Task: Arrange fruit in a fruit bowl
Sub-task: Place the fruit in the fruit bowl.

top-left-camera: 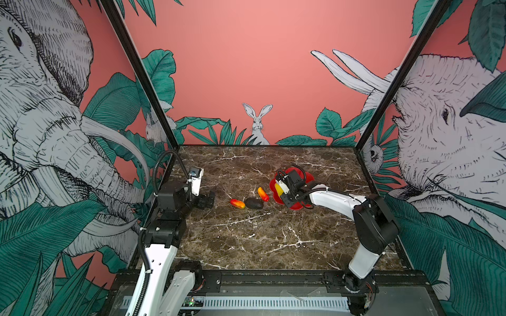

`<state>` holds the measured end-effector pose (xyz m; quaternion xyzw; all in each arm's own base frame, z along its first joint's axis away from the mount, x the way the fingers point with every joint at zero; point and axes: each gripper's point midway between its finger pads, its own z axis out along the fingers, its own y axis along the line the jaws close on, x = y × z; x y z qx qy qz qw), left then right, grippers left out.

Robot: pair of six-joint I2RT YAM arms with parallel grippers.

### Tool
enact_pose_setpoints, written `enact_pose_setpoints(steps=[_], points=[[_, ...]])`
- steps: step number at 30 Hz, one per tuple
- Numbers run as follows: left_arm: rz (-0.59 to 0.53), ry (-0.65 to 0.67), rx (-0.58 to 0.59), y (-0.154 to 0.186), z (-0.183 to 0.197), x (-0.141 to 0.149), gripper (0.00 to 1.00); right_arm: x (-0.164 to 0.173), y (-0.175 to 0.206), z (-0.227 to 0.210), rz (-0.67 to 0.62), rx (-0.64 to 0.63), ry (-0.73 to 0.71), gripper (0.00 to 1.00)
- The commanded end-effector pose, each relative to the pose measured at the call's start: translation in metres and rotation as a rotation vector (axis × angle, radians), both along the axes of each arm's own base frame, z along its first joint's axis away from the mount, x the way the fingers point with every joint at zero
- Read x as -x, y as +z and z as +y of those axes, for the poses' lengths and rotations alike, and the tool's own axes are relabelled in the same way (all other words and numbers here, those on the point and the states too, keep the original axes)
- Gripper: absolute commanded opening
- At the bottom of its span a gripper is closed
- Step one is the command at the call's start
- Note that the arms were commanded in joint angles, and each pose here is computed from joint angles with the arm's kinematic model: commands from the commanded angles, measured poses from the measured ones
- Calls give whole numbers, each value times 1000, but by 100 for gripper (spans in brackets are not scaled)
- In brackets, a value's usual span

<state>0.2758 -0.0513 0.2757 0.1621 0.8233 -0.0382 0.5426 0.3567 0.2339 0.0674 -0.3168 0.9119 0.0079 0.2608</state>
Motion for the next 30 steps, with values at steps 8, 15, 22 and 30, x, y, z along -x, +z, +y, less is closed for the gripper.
enact_pose_setpoints(steps=[8, 15, 22, 30], points=[[-12, -11, -6, 1, -1, 3, 100, -21, 11, 0, -55, 10, -48, 40], [-10, -14, -5, 1, -2, 2, 100, -16, 47, -3, -93, -7, -28, 65], [-7, -15, -5, 1, -2, 1, 100, 8, 88, 30, -153, -74, 126, 100], [-4, -16, -3, 0, -2, 1, 100, 42, 71, 120, -123, -133, 370, 100]])
